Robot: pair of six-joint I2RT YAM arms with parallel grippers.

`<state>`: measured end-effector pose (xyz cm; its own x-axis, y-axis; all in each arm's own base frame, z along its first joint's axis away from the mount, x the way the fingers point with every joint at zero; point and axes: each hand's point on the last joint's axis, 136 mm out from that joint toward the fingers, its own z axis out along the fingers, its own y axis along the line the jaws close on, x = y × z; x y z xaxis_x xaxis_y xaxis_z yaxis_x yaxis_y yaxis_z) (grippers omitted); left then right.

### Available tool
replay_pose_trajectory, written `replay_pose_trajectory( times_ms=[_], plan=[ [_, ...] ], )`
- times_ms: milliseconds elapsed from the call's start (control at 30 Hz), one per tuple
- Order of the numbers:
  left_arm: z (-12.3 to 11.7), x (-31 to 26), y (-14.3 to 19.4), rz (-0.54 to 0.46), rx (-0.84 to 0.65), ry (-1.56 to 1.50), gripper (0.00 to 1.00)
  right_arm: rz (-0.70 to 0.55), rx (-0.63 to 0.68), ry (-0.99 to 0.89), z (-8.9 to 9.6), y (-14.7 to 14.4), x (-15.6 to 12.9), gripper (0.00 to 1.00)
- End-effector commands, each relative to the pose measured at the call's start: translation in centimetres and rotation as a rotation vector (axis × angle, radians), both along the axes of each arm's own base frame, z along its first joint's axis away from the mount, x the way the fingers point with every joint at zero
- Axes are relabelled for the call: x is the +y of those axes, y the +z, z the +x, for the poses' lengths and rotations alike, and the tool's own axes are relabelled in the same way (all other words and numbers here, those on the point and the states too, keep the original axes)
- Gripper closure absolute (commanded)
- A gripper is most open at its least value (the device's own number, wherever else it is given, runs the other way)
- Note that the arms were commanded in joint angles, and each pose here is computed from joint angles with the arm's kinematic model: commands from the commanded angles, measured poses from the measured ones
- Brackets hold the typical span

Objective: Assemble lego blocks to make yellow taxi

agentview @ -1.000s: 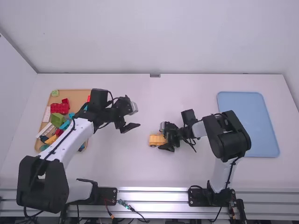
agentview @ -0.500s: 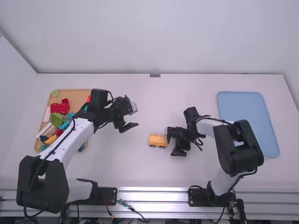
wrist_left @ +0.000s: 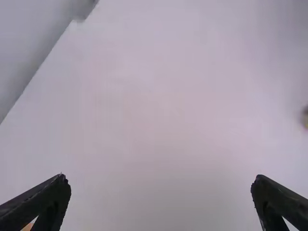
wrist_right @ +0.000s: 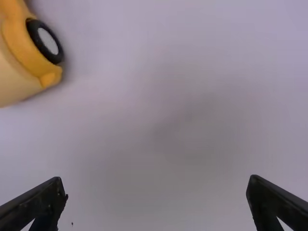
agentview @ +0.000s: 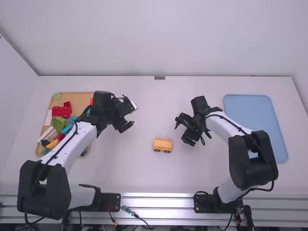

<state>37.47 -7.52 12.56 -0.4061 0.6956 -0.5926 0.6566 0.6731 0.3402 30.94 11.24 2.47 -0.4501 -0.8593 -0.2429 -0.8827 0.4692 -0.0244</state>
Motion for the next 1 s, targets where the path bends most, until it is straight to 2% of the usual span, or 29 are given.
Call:
replay_pose_trajectory(
  times_ms=[0,100,167,333,433,500,600,633,733,800,867,967],
  plan=[
    [0.6,7.4,-1.1,0.077,0.017,0.492,0.01,0.01,-0.066,-0.028,1.9,2.1,0.2,0.01],
    [0.2,10.3,-1.7,0.048,0.039,0.649,0.01,0.018,-0.094,-0.028,2.8,2.8,0.5,0.01],
    [-0.7,12.4,-2.7,-0.005,0.099,0.724,0.01,0.021,-0.112,-0.028,3.4,3.4,0.6,0.01],
    [-2.3,17.4,-3.3,-0.07,0.133,0.917,0.01,0.024,-0.125,-0.018,3.7,3.7,0.7,0.01],
    [-4.5,23.1,-3.0,-0.181,0.163,1.058,0.01,0.032,-0.156,-0.018,4.5,4.2,0.9,0.01],
    [-5.3,24.2,-2.8,-0.221,0.181,1.114,0.01,0.032,-0.17,-0.019,4.8,4.3,0.9,0.01],
    [-8.8,29.0,-2.6,-0.36,0.223,1.435,0.01,0.022,-0.212,-0.026,5.8,4.8,0.8,0.01],
    [-8.9,29.2,-2.6,-0.366,0.224,1.449,0.01,0.022,-0.213,-0.026,5.8,4.8,0.8,0.01],
    [-11.1,31.9,-3.1,-0.491,0.218,1.671,0.01,0.028,-0.232,-0.027,6.2,4.9,0.9,0.01],
    [-11.3,32.3,-3.3,-0.584,0.212,1.743,0.01,0.03,-0.236,-0.026,6.3,5.0,1.0,0.01],
    [-11.1,32.0,-3.6,-0.755,0.22,1.826,0.01,0.031,-0.238,-0.029,6.4,5.0,1.0,0.01],
    [-11.2,31.4,-3.8,-0.843,0.249,1.882,0.01,0.032,-0.238,-0.029,6.4,5.0,1.0,0.01]
  ],
)
